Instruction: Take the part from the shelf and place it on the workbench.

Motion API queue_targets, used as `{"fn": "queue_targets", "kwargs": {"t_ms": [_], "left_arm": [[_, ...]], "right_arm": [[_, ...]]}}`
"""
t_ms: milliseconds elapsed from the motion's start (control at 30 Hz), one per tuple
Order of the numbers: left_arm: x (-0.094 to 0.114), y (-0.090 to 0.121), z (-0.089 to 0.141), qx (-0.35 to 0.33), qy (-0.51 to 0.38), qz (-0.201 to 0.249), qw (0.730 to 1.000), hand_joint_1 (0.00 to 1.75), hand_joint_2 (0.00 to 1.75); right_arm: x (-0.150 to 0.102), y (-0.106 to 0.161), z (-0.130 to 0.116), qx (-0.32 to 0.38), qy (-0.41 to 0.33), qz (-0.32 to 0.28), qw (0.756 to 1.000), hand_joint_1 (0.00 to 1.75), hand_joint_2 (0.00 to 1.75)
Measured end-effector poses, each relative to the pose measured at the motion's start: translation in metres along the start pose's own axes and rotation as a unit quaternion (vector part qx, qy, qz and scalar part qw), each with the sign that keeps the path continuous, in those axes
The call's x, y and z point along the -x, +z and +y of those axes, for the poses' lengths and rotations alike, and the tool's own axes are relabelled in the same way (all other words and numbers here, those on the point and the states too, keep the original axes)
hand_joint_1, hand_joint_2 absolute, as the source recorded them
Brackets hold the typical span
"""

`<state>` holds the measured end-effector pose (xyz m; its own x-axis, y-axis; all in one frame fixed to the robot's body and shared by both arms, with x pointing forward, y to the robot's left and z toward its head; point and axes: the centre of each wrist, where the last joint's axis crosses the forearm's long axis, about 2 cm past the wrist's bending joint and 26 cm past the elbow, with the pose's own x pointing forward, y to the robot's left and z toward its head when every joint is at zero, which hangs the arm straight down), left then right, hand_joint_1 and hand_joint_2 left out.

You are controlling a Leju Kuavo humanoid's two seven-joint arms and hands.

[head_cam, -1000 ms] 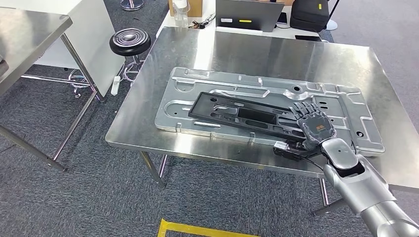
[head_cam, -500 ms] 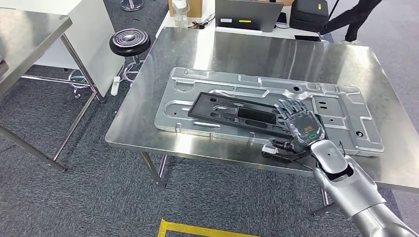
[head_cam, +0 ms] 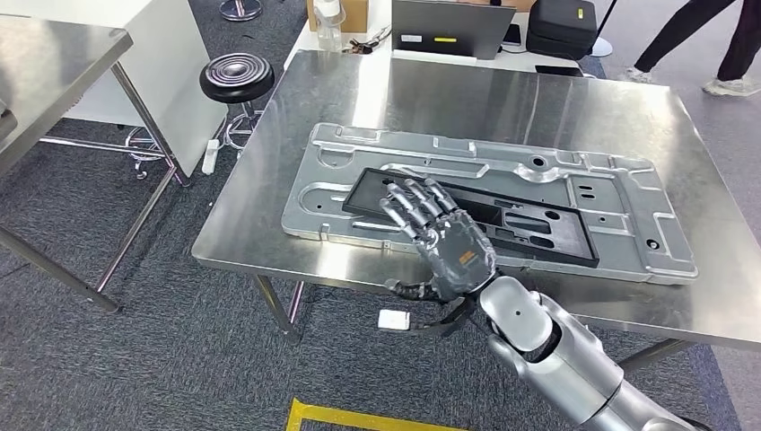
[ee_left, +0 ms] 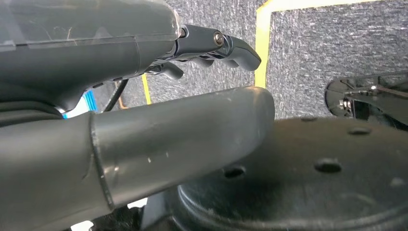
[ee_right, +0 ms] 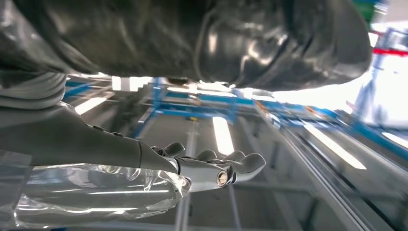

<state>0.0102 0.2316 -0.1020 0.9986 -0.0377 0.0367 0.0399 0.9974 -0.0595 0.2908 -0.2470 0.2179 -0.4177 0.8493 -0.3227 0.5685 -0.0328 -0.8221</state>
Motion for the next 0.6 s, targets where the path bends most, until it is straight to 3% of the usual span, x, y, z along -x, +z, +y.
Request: {"fn": "queue_targets", "kwargs": {"t_ms": [133,300,600], "left_arm": [[0.001,-0.001,-0.003,0.006,-0.001,0.0,1.0,0.0,0.0],[0.002,-0.001,-0.006,0.008,-0.009,0.003,1.0,0.0,0.0],[0.003,-0.002,-0.004,-0.008,-0.014,-0.022,1.0,0.0,0.0]], "right_arm": [[-0.024,-0.006,-0.011,0.033,-0.033,-0.048,0.998,0.0,0.0],[-0.047,0.004,-0.016,0.061,-0.069,-0.096,0.991,0.0,0.0],[-0.053,0.046,-0.011,0.066,-0.065,-0.134,0.987,0.0,0.0]]}}
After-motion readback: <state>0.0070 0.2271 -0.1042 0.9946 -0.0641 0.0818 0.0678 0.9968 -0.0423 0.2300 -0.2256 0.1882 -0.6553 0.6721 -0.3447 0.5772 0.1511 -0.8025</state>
